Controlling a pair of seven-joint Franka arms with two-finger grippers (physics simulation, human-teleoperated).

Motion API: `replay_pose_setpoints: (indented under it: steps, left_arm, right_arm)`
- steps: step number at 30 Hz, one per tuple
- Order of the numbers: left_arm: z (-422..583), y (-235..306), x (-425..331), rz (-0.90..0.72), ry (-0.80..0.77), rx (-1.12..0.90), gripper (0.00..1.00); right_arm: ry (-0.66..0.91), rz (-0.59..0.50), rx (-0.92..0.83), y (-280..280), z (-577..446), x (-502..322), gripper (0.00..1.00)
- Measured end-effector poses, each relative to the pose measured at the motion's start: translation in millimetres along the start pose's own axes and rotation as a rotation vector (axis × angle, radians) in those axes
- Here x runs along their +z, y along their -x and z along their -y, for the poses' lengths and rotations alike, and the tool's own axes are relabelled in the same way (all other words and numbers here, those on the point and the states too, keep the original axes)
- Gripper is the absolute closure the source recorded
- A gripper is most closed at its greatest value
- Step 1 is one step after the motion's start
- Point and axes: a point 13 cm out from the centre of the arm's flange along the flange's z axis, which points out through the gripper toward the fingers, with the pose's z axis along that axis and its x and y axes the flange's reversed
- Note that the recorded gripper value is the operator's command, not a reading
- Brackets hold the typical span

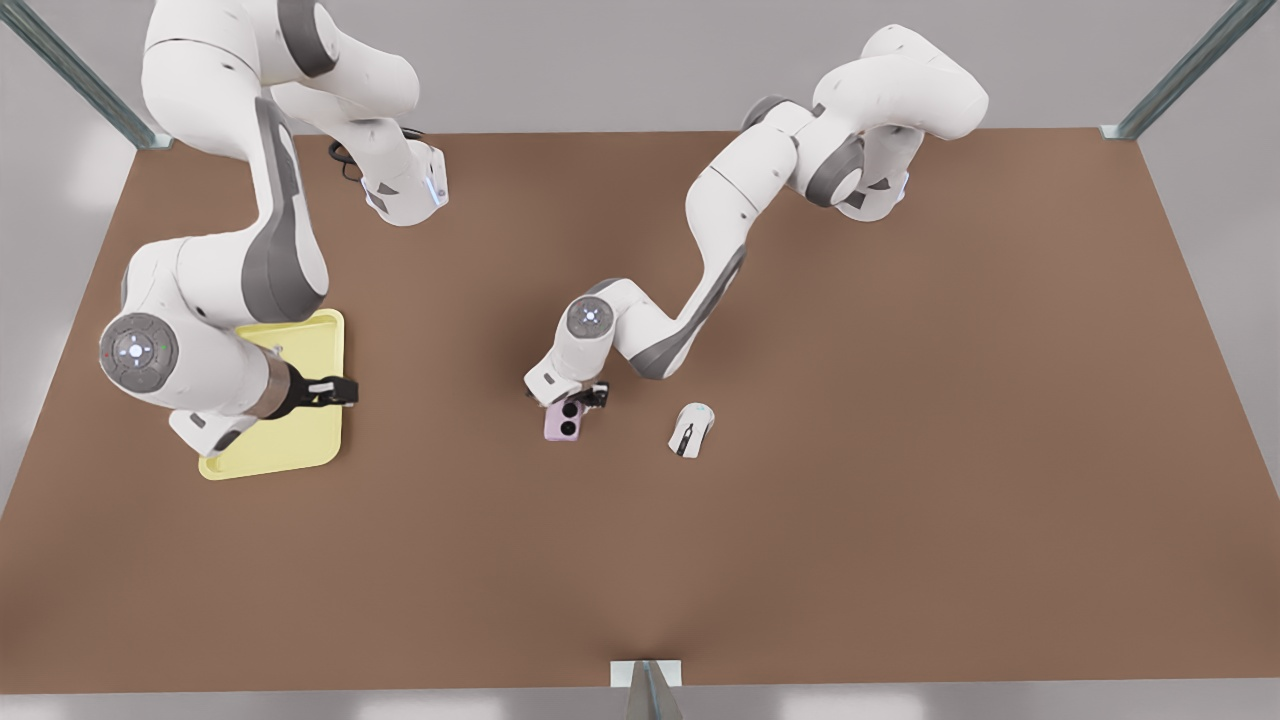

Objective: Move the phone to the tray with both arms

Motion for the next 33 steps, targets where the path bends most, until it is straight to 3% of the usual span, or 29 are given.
replay_pose_setpoints:
  steps: [5,7,10,13,16,18,26,33]
  left_arm:
    - [-5,20,-28,0.019,0.001,-0.106,0.0]
    - [-48,79,-105,0.017,0.013,-0.194,0.0]
    - [-191,165,-225,-0.012,0.066,-0.352,0.0]
    - [-346,204,-353,0.002,0.149,-0.462,0.0]
    - [-444,147,-481,-0.049,0.164,-0.479,0.0]
    - [-479,97,-523,-0.063,0.218,-0.446,0.0]
    - [-501,64,-537,-0.121,0.302,-0.274,0.0]
    - [-504,61,-529,-0.164,0.305,-0.172,0.0]
  right_arm:
    - [-0.002,-0.017,0.012,6,-18,17,0.0]
    - [0.007,-0.037,-0.014,2,-47,30,0.0]
    - [0.009,-0.048,-0.068,-7,-112,53,0.0]
    - [0.005,-0.059,-0.1,-16,-180,91,0.0]
    - [-0.002,-0.06,-0.102,-12,-247,149,0.0]
    - [0.0,-0.049,-0.065,0,-271,186,0.0]
    - [0.002,0.062,0.134,58,-284,295,0.0]
    - [0.035,0.135,0.215,50,-307,326,0.0]
